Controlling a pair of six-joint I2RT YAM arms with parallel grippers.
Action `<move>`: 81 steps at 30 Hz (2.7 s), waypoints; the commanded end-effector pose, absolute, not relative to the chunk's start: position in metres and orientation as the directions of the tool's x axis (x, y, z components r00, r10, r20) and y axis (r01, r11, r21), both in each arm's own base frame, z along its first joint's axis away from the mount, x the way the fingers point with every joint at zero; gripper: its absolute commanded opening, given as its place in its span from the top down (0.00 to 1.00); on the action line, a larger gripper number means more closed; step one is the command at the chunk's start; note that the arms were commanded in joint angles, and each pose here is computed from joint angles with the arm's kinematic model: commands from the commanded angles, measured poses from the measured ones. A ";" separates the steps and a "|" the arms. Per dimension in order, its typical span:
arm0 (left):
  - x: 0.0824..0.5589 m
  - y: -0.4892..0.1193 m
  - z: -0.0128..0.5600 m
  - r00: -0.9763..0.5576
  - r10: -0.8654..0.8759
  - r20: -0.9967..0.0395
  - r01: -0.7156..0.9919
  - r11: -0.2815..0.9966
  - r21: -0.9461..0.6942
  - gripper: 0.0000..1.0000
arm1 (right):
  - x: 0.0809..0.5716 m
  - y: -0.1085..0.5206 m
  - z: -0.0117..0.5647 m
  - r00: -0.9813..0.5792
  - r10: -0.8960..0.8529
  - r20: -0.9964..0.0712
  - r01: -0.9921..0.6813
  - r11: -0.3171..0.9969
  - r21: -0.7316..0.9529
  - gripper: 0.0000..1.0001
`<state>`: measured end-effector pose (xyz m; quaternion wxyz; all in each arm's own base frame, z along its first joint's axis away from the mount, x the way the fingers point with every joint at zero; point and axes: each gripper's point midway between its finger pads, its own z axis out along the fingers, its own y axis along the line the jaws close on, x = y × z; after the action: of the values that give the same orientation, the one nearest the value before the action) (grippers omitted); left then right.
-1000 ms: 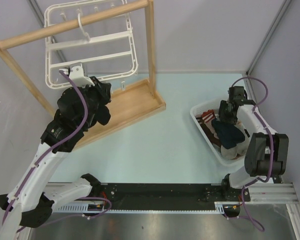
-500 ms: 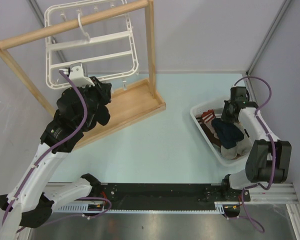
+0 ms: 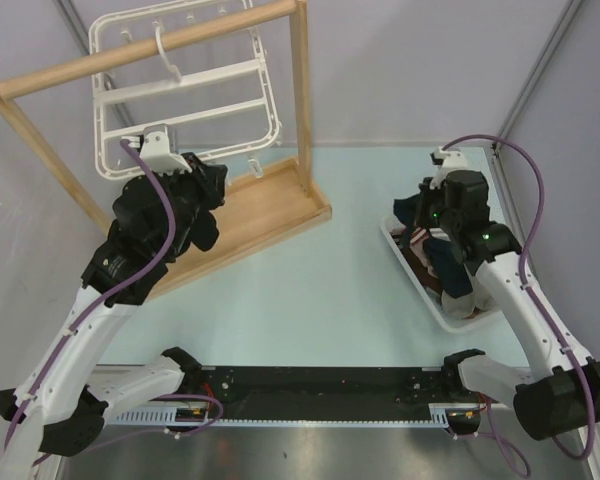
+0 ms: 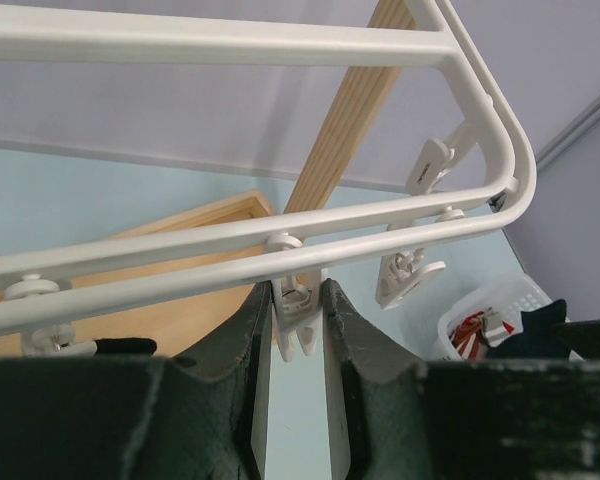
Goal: Clip the socks to the hanger
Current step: Clamp the sock onto the hanger.
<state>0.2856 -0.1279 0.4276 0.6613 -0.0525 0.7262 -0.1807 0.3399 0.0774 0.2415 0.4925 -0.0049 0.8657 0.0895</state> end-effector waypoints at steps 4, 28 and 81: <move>0.278 -0.137 0.446 -0.066 -0.333 -0.941 0.258 0.905 -0.338 1.00 | 0.329 0.204 0.322 -0.234 0.047 -0.971 -0.542 0.823 0.171 1.00; 0.272 -0.157 0.449 -0.044 -0.362 -0.931 0.381 0.856 -0.351 1.00 | 0.263 0.419 0.391 -0.113 0.381 -0.918 -0.953 0.219 0.208 1.00; 0.263 -0.157 0.454 -0.040 -0.374 -0.927 0.408 0.840 -0.356 1.00 | 0.274 0.417 0.424 -0.146 0.495 -0.856 -0.978 0.060 0.201 1.00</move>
<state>0.2734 -0.1501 0.4457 0.6948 -0.0061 0.6710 -0.2587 0.2772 0.4238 0.3913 0.5629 -0.2803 0.4747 0.6157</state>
